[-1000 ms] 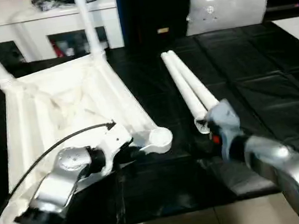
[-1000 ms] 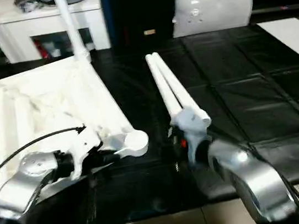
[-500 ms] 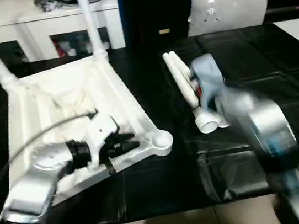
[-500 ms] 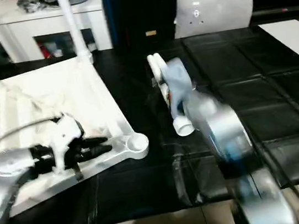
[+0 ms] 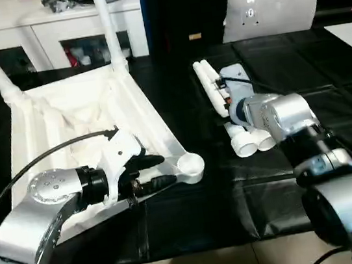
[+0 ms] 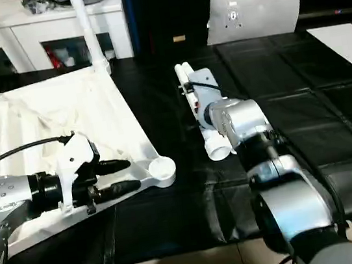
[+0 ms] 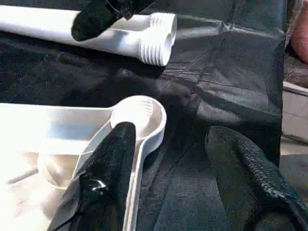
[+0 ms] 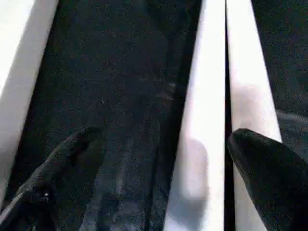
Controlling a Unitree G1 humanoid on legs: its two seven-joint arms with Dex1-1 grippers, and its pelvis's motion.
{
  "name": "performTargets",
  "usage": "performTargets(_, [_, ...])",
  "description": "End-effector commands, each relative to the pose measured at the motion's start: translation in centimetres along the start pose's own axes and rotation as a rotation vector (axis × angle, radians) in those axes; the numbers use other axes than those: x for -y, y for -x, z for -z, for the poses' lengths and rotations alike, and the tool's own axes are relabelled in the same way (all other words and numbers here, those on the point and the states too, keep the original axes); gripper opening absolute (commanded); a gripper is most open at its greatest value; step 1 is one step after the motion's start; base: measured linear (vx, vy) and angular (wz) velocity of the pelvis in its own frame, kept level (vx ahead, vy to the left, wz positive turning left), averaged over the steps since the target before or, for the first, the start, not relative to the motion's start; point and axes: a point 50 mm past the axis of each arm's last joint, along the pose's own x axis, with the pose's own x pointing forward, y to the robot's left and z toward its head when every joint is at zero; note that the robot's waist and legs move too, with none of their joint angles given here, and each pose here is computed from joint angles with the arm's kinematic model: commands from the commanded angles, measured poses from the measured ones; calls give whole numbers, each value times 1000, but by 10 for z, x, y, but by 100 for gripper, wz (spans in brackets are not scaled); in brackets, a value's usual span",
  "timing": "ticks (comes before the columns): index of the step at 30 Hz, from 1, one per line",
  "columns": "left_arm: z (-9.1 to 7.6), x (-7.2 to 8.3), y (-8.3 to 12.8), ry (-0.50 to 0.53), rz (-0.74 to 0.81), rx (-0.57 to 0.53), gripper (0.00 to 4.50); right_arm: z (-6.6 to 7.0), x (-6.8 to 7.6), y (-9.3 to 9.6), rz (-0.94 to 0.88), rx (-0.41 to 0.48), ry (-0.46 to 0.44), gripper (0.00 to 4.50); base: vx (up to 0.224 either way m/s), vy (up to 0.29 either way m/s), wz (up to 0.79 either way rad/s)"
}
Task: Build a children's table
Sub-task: Pick table leg
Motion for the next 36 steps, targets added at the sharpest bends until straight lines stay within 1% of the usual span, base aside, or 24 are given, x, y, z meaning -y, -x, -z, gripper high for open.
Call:
performTargets(1, [-5,0,0,-20,-20,-6,293,-4,3,-2,2,-9,14,450,0,0,0])
performTargets(2, [-5,0,1,-16,-24,-7,293,-1,5,-4,15,-30,39,450,0,0,0])
performTargets(4, [-5,0,1,-13,-23,-6,306,0,6,-4,22,-38,52,450,0,0,0])
performTargets(5, [-5,0,1,-15,-26,-10,329,2,8,-6,21,-47,46,450,0,0,0])
performTargets(9, [-5,0,1,-19,-29,-19,329,4,8,-8,9,-57,24,450,0,0,0])
performTargets(11, [-6,-1,2,-11,-46,-19,329,11,7,-11,-22,-94,-1,450,0,0,0])
performTargets(12, [-6,-1,2,-11,-46,-19,329,11,7,-11,-22,-94,-1,450,0,0,0])
performTargets(16, [-8,-5,1,13,-90,6,329,21,5,-14,-53,-147,-16,450,0,0,0])
performTargets(20, [-8,-8,1,18,-121,7,329,25,3,-15,-74,-171,-45,450,0,0,0])
performTargets(23, [-8,-10,0,18,-160,10,329,31,1,-15,-110,-199,-76,450,0,0,0])
performTargets(25, [-9,-11,0,22,-178,19,329,34,0,-16,-117,-211,-75,450,0,0,0])
performTargets(27, [-9,-11,1,19,-188,23,337,35,-1,-16,-125,-212,-86,421,0,0,0])
performTargets(29, [-10,-11,1,18,-195,26,337,36,-1,-17,-132,-213,-92,411,0,0,0])
performTargets(30, [-9,-12,1,13,-210,24,337,37,-2,-17,-144,-210,-116,402,0,0,0])
performTargets(32, [-8,-12,1,10,-221,23,337,37,-3,-17,-153,-208,-133,378,0,0,0])
performTargets(34, [-7,-13,2,7,-233,14,337,39,-1,-17,-155,-209,-158,367,0,0,0])
performTargets(35, [-6,-13,2,6,-234,11,337,41,0,-17,-164,-209,-187,352,0,0,0])
performTargets(36, [-6,-12,2,5,-234,11,337,41,1,-16,-168,-209,-194,352,0,0,0])
